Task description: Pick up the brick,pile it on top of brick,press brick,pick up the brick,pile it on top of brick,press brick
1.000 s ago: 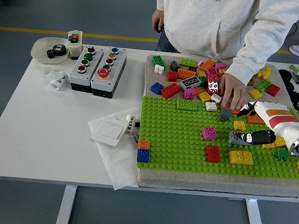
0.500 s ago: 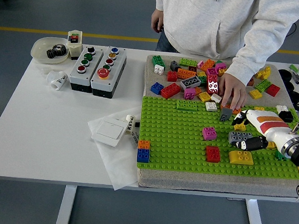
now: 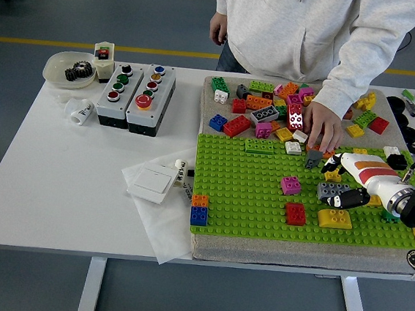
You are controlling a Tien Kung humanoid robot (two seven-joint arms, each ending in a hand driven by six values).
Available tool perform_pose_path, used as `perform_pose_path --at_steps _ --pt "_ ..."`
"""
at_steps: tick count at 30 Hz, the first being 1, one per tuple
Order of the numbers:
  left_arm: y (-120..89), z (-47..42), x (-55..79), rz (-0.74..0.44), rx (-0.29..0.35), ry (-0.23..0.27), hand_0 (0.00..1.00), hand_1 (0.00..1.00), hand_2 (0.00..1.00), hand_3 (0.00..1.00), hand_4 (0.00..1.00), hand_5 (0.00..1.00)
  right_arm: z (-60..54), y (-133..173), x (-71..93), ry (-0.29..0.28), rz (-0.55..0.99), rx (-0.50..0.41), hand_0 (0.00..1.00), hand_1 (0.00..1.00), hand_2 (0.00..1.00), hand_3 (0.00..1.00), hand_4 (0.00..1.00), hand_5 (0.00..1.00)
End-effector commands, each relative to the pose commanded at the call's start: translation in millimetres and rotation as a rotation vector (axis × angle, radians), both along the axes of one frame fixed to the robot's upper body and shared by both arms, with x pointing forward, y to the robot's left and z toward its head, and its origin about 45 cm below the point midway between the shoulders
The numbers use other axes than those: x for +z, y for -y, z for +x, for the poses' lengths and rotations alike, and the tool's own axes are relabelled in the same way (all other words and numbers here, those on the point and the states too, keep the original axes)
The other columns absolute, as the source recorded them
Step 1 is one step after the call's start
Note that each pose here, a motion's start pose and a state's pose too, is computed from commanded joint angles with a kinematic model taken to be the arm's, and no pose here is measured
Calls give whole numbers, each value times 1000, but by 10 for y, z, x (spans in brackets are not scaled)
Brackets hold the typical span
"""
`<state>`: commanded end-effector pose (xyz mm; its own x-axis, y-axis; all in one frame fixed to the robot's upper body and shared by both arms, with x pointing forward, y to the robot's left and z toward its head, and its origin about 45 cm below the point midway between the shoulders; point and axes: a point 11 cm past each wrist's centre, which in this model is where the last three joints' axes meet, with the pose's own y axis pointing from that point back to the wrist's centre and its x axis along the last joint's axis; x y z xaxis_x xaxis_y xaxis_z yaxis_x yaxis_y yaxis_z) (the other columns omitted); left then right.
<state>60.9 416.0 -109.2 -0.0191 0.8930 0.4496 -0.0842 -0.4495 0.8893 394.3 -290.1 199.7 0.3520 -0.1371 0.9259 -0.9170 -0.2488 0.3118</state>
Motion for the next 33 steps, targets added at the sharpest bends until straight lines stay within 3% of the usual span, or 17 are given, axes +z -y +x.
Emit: perform_pose_path --at_steps 20,22,23,25,33 --pt "-3 24 4 -1 -1 5 778 792 842 627 667 681 76 71 -90 -28 -34 -18 600 579 628 588 877 243" --pt "4 79 11 -1 -6 10 778 792 842 627 667 681 101 75 -55 -18 -36 -17 600 579 628 588 877 243" --pt "9 111 15 -1 -8 14 778 794 842 627 668 681 117 79 -32 -11 -34 -18 523 502 563 521 791 197" --pt "14 137 18 -2 -5 21 778 794 842 627 668 681 128 88 -18 -6 -30 -21 523 502 563 521 791 197" --pt "12 130 17 -1 -4 22 779 793 842 627 667 681 99 52 -89 -17 -19 -15 491 483 546 503 767 192"
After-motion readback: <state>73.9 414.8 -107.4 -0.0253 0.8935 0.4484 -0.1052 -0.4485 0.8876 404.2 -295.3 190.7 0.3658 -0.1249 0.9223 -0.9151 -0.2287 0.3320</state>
